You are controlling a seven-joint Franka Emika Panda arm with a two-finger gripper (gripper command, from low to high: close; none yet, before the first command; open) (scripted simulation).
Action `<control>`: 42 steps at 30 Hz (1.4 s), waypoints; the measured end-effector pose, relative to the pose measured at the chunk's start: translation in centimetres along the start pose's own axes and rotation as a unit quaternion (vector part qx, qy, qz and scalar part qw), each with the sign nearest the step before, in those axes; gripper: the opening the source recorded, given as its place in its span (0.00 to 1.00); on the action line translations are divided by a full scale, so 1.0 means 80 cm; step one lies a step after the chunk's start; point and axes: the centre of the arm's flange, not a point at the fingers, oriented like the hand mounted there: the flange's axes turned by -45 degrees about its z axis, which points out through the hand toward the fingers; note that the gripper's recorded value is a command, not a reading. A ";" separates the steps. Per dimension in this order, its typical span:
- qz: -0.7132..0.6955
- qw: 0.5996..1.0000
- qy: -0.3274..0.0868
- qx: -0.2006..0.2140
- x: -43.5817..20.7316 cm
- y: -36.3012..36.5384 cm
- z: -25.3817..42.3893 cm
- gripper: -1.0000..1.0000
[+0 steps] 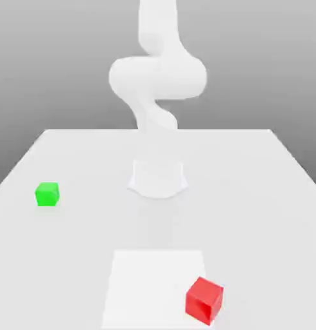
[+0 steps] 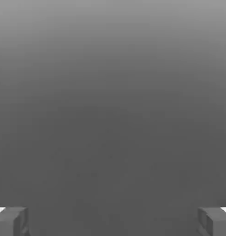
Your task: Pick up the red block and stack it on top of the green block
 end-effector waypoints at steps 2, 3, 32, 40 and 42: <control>-0.033 0.999 -0.030 0.019 -0.004 -0.004 0.055 0.50; -0.049 0.997 -0.045 0.028 -0.008 -0.007 0.081 0.50; -0.400 0.845 -0.319 0.156 -0.351 -0.099 0.560 0.00; -0.401 0.845 -0.319 0.156 -0.326 -0.099 0.533 0.00; -0.397 0.846 -0.320 0.154 -0.307 -0.095 0.510 0.00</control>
